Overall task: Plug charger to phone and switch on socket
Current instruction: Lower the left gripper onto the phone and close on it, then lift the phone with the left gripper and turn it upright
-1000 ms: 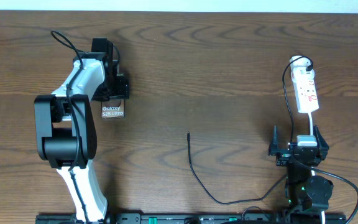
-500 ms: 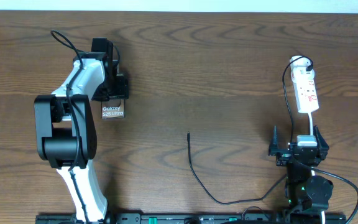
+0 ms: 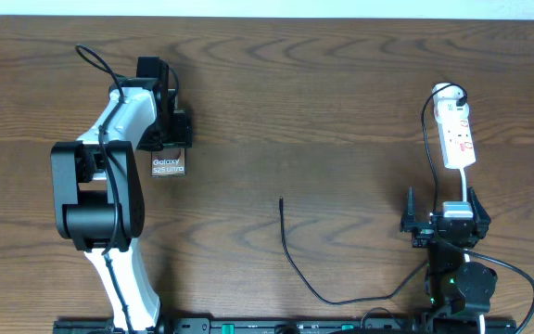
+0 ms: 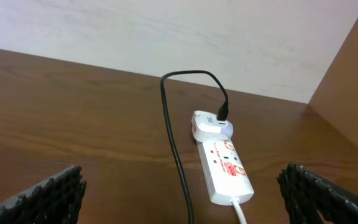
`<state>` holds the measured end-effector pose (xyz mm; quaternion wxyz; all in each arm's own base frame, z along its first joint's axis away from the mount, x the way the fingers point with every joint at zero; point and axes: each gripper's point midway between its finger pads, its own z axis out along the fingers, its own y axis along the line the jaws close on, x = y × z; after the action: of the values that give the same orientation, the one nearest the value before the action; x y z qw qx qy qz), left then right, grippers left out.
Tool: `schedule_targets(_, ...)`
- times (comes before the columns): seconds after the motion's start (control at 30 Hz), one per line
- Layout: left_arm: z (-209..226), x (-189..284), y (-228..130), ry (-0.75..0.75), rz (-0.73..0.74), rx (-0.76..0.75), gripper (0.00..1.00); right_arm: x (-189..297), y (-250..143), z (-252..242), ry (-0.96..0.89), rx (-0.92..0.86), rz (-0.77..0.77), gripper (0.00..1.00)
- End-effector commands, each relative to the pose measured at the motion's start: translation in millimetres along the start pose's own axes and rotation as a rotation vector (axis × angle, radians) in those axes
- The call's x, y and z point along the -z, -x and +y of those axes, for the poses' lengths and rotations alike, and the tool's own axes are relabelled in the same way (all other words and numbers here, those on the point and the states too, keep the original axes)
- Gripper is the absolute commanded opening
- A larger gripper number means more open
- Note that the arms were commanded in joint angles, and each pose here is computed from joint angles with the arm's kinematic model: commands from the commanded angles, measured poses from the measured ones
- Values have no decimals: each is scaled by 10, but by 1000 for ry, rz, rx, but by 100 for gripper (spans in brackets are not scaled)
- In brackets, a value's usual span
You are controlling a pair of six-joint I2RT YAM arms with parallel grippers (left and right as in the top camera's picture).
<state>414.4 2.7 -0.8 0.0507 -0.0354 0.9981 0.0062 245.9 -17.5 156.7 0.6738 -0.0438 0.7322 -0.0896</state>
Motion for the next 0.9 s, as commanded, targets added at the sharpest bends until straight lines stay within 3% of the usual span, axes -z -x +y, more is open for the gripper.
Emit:
schedule_targets(0.0,54,52,1,21,-3,5,7,3,-1,6,-1,-10,0,99)
schedule_targets(0.27,37,518,164,7,-121,12,7,3,-2,6,-1,-10,0,99)
schedule_targets(0.47,-183,785,208,-126,-176,3,7,3,-1,6,-1,-10,0,99)
schedule_targets(0.67,-663,1006,160,-427,-149,89,7,3,-2,6,-2,-10,0,99)
schedule_targets(0.87,-1087,1265,81,-729,13,370,8,3,-2,6,-1,-10,0,99)
